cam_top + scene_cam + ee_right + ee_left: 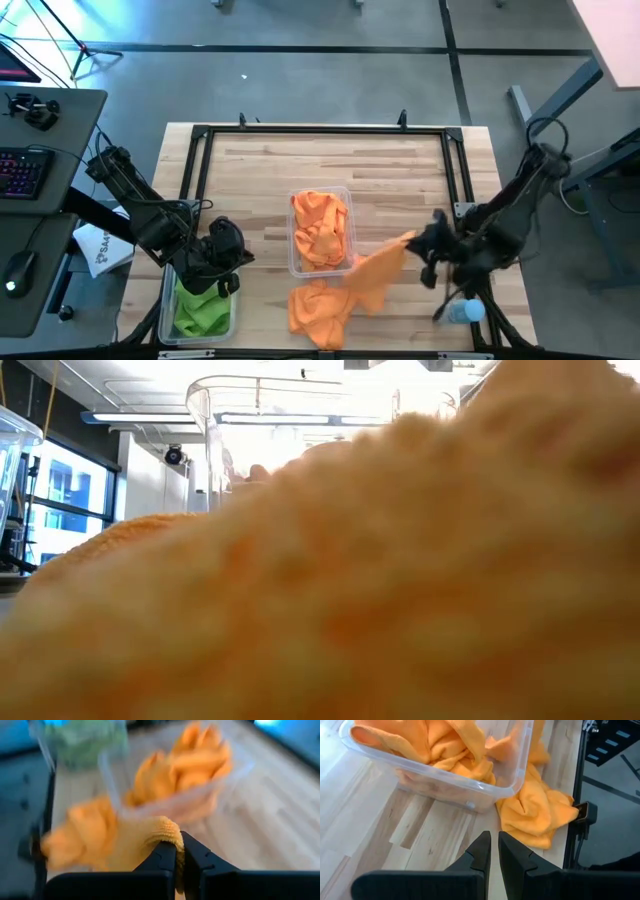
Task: Sort microfiber towel by color & place in baskets
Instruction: Put the yellow microfiber towel into the right transparent bin
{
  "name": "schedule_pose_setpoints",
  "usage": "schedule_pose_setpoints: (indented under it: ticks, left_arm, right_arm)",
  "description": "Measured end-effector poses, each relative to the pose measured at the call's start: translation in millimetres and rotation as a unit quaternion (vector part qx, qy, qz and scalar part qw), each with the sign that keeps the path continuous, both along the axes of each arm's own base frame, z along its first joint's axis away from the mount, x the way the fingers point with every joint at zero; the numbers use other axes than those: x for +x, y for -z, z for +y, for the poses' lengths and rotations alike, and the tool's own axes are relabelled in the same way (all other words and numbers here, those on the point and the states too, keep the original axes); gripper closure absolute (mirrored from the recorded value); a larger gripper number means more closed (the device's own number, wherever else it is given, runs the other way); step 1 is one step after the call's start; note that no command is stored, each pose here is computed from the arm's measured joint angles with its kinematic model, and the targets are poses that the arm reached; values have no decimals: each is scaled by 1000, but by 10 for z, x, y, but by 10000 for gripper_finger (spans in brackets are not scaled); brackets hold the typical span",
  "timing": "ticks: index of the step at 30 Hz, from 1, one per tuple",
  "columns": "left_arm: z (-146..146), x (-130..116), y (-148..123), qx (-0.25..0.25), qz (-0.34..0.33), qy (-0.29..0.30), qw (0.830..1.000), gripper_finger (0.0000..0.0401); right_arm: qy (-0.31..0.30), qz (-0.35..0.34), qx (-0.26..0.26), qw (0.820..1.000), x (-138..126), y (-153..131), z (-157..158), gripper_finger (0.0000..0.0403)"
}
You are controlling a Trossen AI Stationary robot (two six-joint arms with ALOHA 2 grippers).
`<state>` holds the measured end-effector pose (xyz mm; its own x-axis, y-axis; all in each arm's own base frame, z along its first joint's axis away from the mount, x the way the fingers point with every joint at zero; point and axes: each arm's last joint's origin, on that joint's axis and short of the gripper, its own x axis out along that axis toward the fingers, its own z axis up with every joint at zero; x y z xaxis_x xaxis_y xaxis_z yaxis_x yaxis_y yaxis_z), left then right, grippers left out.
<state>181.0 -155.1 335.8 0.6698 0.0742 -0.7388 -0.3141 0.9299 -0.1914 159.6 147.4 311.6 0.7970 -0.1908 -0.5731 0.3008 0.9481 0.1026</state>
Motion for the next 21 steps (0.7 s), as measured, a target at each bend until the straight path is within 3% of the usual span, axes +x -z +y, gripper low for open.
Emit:
schedule_pose_setpoints:
  ticks: [6, 12, 21]
  left_arm:
    - [6, 3, -3, 9, -8, -7, 1000, 378]
    - [40, 41, -5, 53, -39, -34, 997, 378]
    - [218, 183, 9, 147, 10, 59, 987, 380]
  right_arm:
    - [30, -119, -37, 992, -210, -317, -191, 402]
    - [57, -200, -69, 976, -205, -573, -266, 402]
    - [32, -311, -91, 946, 44, -1008, -273, 402]
